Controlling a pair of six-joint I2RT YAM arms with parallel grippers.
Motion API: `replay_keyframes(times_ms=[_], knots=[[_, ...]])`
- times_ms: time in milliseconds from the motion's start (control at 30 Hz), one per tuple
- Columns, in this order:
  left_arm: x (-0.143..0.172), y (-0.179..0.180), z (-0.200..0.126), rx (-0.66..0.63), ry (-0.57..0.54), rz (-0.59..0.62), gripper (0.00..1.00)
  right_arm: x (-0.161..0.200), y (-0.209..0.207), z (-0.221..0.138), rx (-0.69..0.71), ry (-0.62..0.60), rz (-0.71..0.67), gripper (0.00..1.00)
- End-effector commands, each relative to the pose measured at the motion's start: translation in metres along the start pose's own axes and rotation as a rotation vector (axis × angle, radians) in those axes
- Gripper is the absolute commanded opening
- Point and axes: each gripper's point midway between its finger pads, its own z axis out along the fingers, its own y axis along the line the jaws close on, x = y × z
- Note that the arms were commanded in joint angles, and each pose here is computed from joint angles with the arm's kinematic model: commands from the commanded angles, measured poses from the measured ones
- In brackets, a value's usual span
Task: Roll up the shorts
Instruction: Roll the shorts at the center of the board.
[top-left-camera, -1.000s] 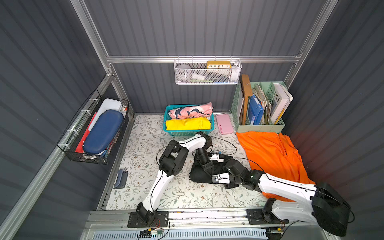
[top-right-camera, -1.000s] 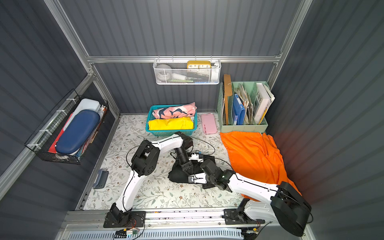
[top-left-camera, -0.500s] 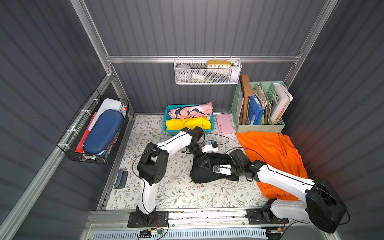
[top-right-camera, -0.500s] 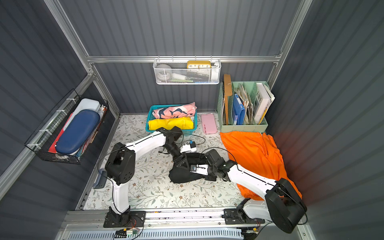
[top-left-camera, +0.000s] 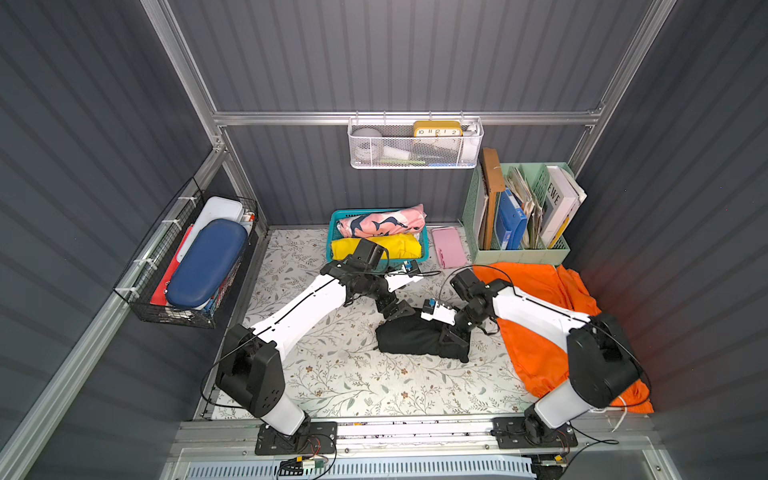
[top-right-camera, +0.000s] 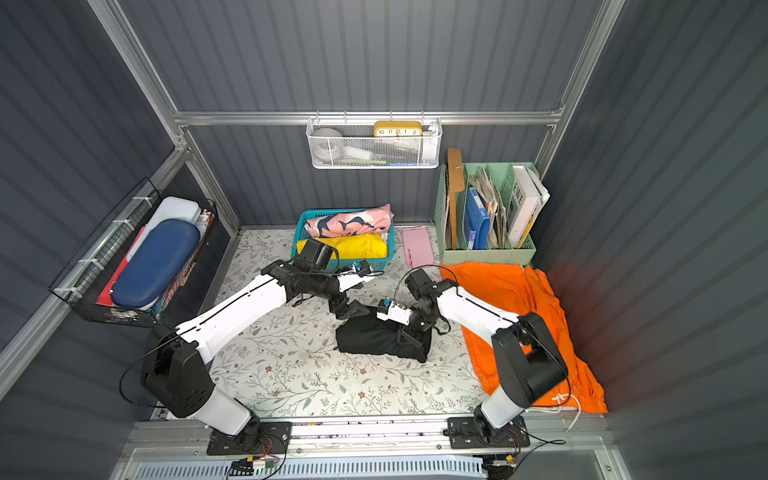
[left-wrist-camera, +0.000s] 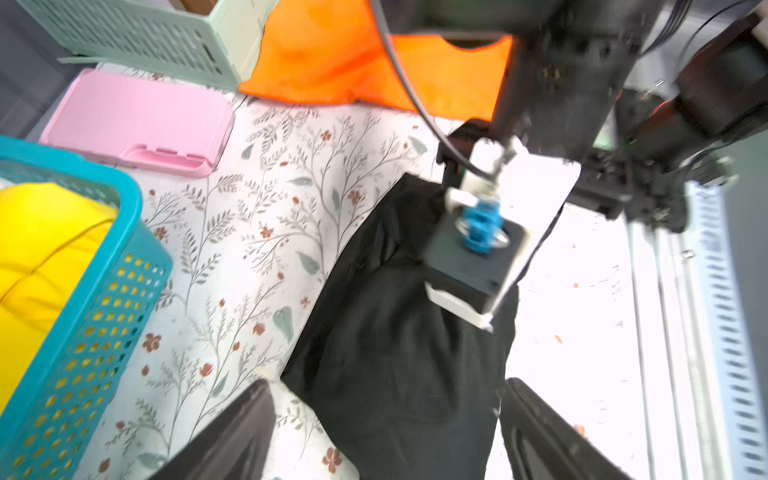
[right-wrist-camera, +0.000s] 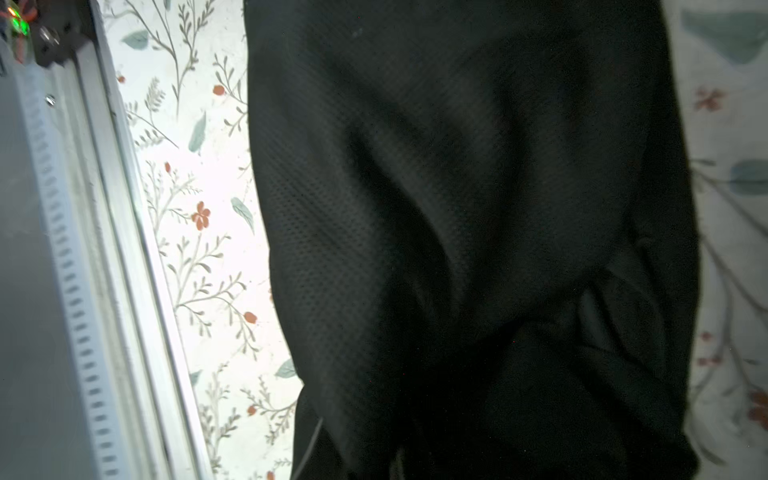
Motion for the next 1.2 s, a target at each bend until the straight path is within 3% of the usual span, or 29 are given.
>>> replay_keyframes(times_ms=[0, 133, 300, 333, 367, 467, 767, 1100, 1167], knots=[[0.004, -0.005, 0.008, -0.054, 0.009, 0.101, 0.88, 0.003, 0.017, -0.001, -0.194, 0.061, 0.263, 0.00], [0.000, -0.016, 0.015, -0.095, 0.015, 0.202, 0.89, 0.009, 0.013, 0.008, -0.280, 0.111, 0.390, 0.00], [0.001, -0.032, 0.033, -0.101, 0.044, 0.312, 0.89, 0.004, 0.006, 0.000, -0.299, -0.004, 0.461, 0.00], [0.003, -0.034, 0.037, -0.097, 0.044, 0.327, 0.91, 0.002, 0.006, -0.003, -0.306, -0.029, 0.467, 0.00], [0.004, -0.036, 0.041, -0.092, 0.035, 0.348, 0.99, 0.002, 0.008, -0.005, -0.313, -0.045, 0.467, 0.00], [0.016, -0.041, 0.056, -0.092, 0.046, 0.404, 0.99, 0.005, 0.010, -0.008, -0.328, -0.049, 0.482, 0.00], [0.032, -0.039, 0.089, -0.082, 0.039, 0.456, 1.00, 0.008, 0.014, -0.011, -0.330, -0.059, 0.421, 0.00], [0.053, -0.062, 0.120, 0.104, 0.071, 0.403, 0.99, 0.013, 0.003, -0.013, -0.239, -0.081, 0.386, 0.00], [0.052, -0.070, 0.124, 0.145, 0.070, 0.391, 0.95, 0.013, 0.001, -0.014, -0.221, -0.084, 0.381, 0.00]])
